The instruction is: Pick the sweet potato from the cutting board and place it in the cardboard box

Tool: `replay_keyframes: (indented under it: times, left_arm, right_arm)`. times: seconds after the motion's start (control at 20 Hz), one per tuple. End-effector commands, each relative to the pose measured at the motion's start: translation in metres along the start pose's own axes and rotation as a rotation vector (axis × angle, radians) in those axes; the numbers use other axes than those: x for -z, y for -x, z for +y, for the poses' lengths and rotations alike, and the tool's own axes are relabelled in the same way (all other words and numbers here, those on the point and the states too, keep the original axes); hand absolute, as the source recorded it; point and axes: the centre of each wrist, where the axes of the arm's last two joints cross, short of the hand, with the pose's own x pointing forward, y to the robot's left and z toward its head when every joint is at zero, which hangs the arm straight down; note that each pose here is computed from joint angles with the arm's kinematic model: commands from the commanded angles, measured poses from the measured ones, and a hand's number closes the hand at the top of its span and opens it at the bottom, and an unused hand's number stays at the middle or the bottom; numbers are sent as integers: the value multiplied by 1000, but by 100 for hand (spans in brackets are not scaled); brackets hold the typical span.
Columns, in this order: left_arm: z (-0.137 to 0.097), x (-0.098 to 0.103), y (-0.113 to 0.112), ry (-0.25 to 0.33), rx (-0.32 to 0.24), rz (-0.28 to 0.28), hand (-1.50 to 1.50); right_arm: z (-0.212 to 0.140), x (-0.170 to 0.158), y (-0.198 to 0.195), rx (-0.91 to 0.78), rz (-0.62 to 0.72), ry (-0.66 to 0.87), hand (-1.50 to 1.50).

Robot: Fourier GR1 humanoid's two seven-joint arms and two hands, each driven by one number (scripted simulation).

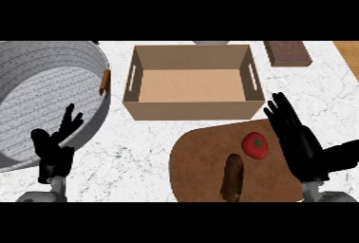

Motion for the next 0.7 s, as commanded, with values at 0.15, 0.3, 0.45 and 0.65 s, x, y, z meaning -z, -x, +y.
replay_keyframes:
  times: [0.15,0.3,0.45,0.65]
  left_arm:
    - [56,7,-15,-113,271,-116,0]
    - [37,-5,-10,-26,248,-165,0]
    - [61,1,-11,-88,349,-144,0]
    - [65,2,-10,-126,368,-112,0]
  right_arm:
    - [7,-16,-3,-378,62,-24,-150]
    - [-24,-7,-20,-873,37,-215,-150]
    - [-54,-26,-8,-1215,189,-211,-150]
    - [0,-61,-8,-888,55,-192,-150]
